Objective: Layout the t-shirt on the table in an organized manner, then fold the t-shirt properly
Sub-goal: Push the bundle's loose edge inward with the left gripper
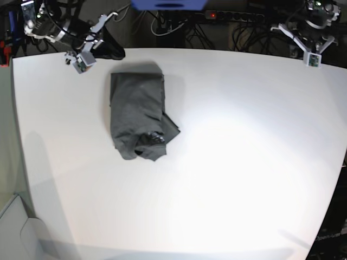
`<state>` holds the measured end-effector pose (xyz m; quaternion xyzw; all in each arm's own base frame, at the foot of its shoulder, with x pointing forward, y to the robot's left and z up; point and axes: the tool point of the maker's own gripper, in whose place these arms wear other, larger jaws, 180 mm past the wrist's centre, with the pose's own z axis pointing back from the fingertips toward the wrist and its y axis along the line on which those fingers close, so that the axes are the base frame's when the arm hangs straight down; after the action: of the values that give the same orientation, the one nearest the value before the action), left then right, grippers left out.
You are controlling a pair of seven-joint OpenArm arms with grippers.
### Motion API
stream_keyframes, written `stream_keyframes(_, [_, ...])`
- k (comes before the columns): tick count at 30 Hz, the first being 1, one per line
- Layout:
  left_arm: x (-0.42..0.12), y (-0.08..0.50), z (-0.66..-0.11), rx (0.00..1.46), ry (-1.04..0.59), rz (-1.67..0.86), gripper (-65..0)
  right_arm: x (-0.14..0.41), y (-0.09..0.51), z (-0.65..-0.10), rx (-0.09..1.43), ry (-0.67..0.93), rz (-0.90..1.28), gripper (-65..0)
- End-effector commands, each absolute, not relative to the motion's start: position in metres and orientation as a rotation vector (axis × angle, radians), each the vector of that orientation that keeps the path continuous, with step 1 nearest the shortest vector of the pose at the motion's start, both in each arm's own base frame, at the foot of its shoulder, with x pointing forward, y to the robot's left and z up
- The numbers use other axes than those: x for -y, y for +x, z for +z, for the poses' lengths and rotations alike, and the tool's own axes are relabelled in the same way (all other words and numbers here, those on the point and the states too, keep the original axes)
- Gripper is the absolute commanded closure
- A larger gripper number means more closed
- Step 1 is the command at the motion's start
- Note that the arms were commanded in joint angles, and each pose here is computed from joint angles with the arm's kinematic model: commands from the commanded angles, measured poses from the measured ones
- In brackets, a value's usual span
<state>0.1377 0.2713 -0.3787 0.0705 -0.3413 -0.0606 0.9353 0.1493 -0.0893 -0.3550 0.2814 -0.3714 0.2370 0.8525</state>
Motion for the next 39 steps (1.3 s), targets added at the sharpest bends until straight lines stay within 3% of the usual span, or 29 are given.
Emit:
stream_keyframes(1, [-0.272, 0.150, -0.364, 0.754, 0.161, -0.137, -11.7, 0.086, 0.167, -0.334, 0.869, 0.608, 0.522, 0.0])
stream_keyframes(6, [-0.269, 0.196, -0.337, 0.878, 0.177, -0.130, -12.1, 0.084, 0.208, -0.312, 0.968, 0.573, 0.581, 0.0])
stream_keyframes(13, [-0.246, 0.263, -0.318, 0.889, 0.136, -0.148, -12.9, 0.100, 0.279, -0.303, 0.960, 0.430, 0.653, 0.0])
stream_keyframes(16, [-0.208, 0.287, -0.314, 0.921, 0.058, -0.190, -20.7, 0.114, 0.297, -0.319, 0.926, 0.424, 0.602, 0.0])
stream_keyframes(20, [-0.149, 0.306, -0.309, 0.970, -0.081, -0.228, -38.6, 0.127, 0.302, -0.350, 0.848, 0.441, 0.527, 0.0])
stream_keyframes(22, [-0.117, 0.313, -0.316, 0.963, -0.165, -0.244, -44.4, 0.128, 0.304, -0.357, 0.860, 0.464, 0.493, 0.0])
stream_keyframes(32, [-0.023, 0.338, -0.348, 0.969, -0.431, -0.303, -45.3, 0.121, 0.291, -0.411, 0.778, 0.444, 0.498, 0.0])
stream_keyframes(34, [-0.016, 0.340, -0.361, 0.943, -0.453, -0.293, -42.5, 0.121, 0.289, -0.419, 0.764, 0.428, 0.498, 0.0])
stream_keyframes(36, [-0.019, 0.345, -0.371, 0.925, -0.450, -0.242, -33.8, 0.120, 0.288, -0.425, 0.755, 0.418, 0.500, 0.0])
stream_keyframes(39, [-0.029, 0.356, -0.380, 0.928, -0.419, -0.135, -8.6, 0.119, 0.288, -0.430, 0.757, 0.414, 0.496, 0.0])
